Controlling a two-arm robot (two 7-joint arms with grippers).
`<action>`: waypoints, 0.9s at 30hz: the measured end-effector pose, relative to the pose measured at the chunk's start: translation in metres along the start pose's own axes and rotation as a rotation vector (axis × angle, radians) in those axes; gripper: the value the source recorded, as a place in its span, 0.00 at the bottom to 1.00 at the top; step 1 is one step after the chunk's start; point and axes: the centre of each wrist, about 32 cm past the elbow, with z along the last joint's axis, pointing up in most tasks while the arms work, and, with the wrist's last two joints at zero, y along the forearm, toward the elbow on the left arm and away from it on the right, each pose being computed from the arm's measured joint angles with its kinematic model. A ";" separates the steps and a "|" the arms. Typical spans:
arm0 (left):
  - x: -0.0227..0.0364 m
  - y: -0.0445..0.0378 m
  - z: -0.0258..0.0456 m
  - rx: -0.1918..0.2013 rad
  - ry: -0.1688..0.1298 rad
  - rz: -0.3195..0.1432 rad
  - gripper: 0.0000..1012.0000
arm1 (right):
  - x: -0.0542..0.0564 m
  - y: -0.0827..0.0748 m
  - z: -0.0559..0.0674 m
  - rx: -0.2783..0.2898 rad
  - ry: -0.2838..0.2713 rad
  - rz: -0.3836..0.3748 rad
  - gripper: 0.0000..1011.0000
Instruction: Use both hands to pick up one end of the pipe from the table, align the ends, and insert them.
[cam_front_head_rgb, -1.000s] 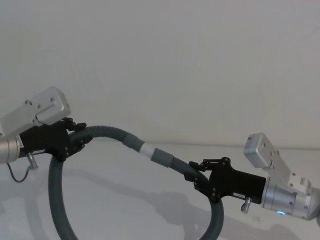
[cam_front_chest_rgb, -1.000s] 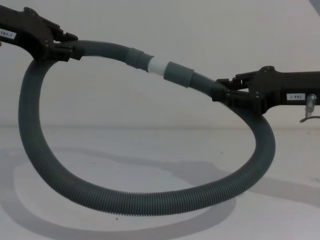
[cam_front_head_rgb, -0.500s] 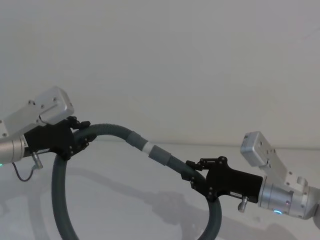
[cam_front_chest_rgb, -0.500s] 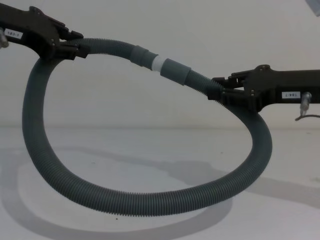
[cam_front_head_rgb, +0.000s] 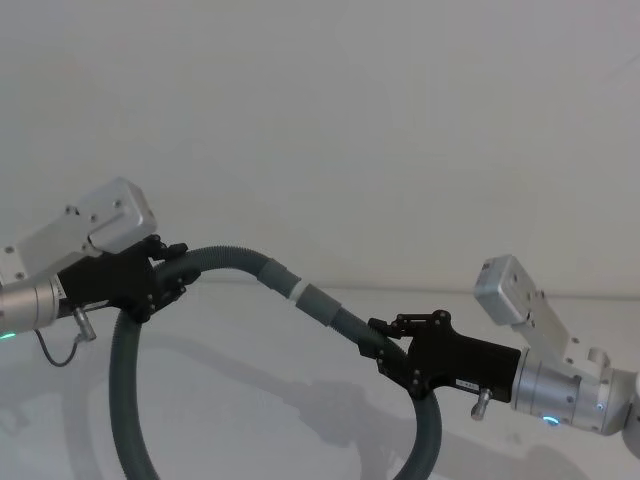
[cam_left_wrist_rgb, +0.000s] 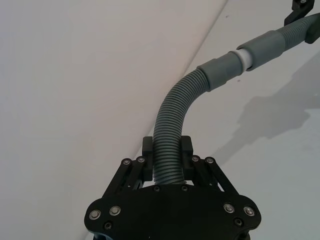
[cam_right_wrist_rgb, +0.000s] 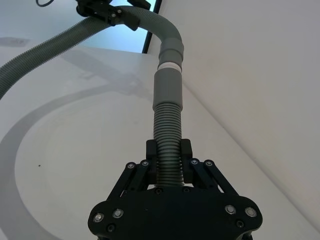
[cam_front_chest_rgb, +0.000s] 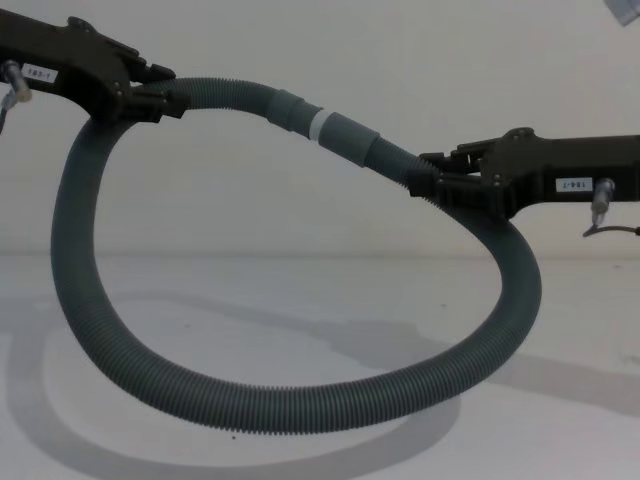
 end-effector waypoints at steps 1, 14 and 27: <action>-0.0005 -0.0002 0.0001 0.000 0.000 0.001 0.28 | 0.000 0.000 0.001 -0.002 0.004 -0.001 0.25; -0.0102 -0.0039 0.0027 -0.007 0.011 0.009 0.28 | 0.001 0.005 0.008 -0.020 0.040 -0.017 0.25; -0.0159 -0.0069 0.0026 -0.019 0.031 0.002 0.28 | 0.002 0.006 0.010 -0.042 0.057 -0.041 0.25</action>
